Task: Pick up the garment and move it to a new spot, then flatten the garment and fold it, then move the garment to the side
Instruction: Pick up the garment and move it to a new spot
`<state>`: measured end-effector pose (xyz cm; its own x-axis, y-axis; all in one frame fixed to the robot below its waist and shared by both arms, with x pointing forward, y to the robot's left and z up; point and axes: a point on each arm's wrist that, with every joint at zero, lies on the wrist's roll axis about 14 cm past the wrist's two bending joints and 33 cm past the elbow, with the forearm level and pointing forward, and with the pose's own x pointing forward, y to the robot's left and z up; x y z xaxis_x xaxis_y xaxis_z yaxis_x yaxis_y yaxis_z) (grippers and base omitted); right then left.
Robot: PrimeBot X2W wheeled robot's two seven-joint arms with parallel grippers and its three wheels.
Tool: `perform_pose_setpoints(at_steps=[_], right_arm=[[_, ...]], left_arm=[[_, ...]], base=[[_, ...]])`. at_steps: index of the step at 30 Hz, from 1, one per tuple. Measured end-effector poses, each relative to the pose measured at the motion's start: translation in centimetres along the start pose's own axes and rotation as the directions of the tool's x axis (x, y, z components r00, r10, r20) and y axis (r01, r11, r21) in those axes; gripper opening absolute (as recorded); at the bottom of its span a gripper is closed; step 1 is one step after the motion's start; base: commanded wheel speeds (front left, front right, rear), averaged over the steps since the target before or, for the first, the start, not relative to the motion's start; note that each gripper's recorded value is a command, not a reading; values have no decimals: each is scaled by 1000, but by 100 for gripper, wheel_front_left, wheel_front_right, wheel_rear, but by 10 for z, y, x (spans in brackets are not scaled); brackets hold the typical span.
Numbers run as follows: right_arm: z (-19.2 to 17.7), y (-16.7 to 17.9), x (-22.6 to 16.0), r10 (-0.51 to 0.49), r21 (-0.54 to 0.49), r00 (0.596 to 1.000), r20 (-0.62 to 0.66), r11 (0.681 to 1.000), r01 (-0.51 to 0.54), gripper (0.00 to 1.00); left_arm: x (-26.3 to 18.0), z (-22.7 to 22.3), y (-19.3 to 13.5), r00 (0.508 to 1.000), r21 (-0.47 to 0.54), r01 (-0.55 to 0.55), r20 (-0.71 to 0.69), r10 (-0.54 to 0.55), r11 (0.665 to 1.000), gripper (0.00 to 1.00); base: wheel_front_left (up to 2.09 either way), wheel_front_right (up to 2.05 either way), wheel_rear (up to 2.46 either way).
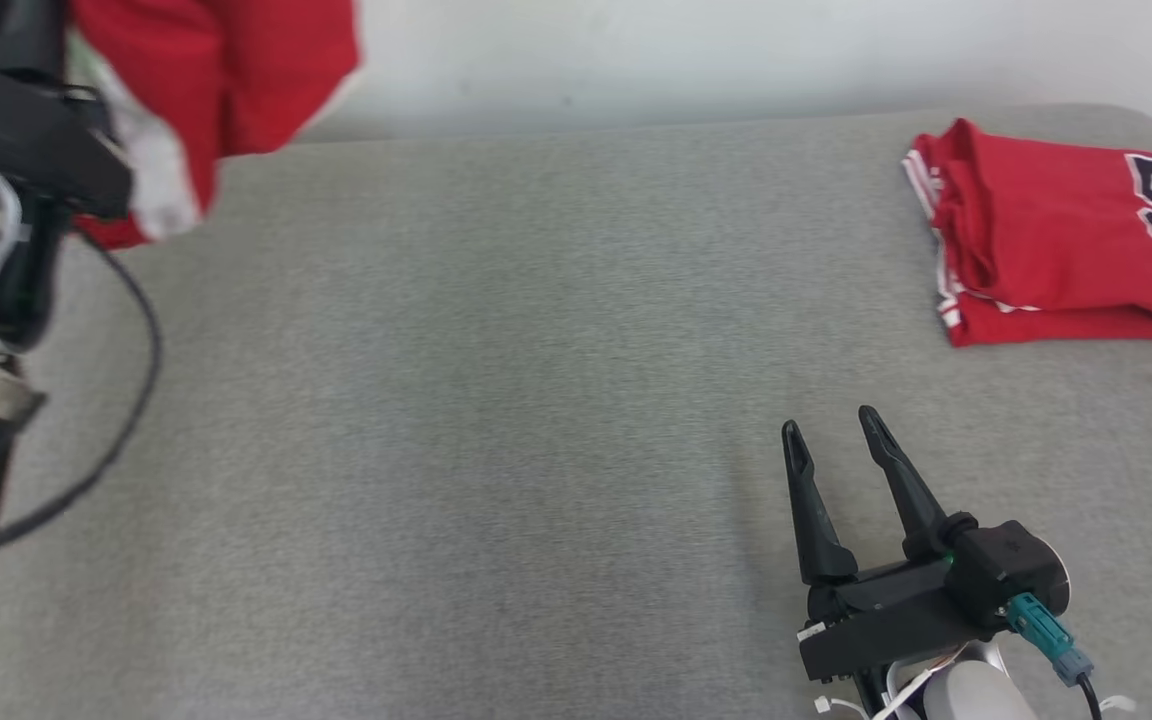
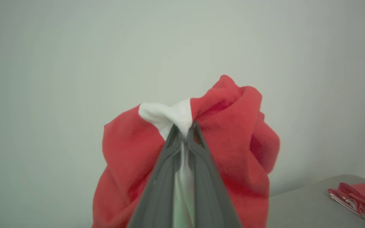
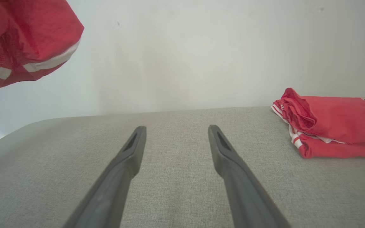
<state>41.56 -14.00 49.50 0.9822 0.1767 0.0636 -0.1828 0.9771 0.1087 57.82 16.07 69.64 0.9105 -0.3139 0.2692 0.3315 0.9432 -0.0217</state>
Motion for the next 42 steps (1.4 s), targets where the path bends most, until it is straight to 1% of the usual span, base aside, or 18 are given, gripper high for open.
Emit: perform_pose_setpoints(at_steps=[4,7,11,15,18,21,23,27,28,30,33,35,38,41,42], right_arm=[[5,-15,-10,-49,5,999,11,999,49,100],[6,-25,-19,-85,5,996,7,996,85,100],[8,-39,-27,-130,3,991,10,992,130,100],[5,-46,-30,-153,1,988,0,988,153,100],[3,-51,-30,-167,5,986,-5,986,167,100],[2,-54,-29,-175,6,985,-7,985,175,100],[0,-54,-28,-174,6,985,-10,985,174,100],[-3,-54,-25,-172,7,985,-16,985,173,100],[-3,-54,-25,-172,7,985,-16,985,173,100],[-3,-54,-22,-170,7,985,-16,985,170,100],[-3,-52,-20,-163,8,986,-15,987,163,100],[-3,-52,-21,-162,9,987,-16,987,162,100],[-2,-50,-21,-159,10,987,-13,987,159,100],[-2,-48,-22,-154,13,988,-13,988,154,100],[-1,-46,-23,-150,12,989,-11,989,150,100]], left_arm=[[9,2,-51,994,-40,109,33,-108,993,0],[11,-1,-90,981,-75,191,48,-187,979,0],[11,-3,-133,963,-122,269,70,-262,955,0],[5,-15,-167,945,-173,326,69,-319,929,0],[-5,-28,-188,929,-157,371,45,-368,915,0],[-19,-47,-208,912,-198,403,8,-409,894,0],[-29,-64,-215,907,-218,405,-29,-421,888,0],[-47,-100,-214,915,-298,347,-100,-390,889,0],[-47,-100,-214,915,-298,347,-100,-390,889,0],[-58,-122,-211,918,-340,303,-145,-368,890,0],[-79,-154,-210,910,-375,251,-221,-349,892,0],[-94,-175,-211,896,-396,223,-276,-347,891,0],[-121,-201,-219,863,-422,204,-348,-366,883,0],[-138,-215,-222,845,-423,195,-385,-371,885,0],[-141,-214,-223,853,-414,198,-374,-364,888,5]], base=[[0,0,0],[0,0,0],[0,0,0],[0,0,0],[0,0,0],[0,0,0],[0,0,0],[0,0,0],[0,0,0],[0,0,0],[0,0,0],[0,0,0],[0,0,0],[0,0,0],[0,0,0]])
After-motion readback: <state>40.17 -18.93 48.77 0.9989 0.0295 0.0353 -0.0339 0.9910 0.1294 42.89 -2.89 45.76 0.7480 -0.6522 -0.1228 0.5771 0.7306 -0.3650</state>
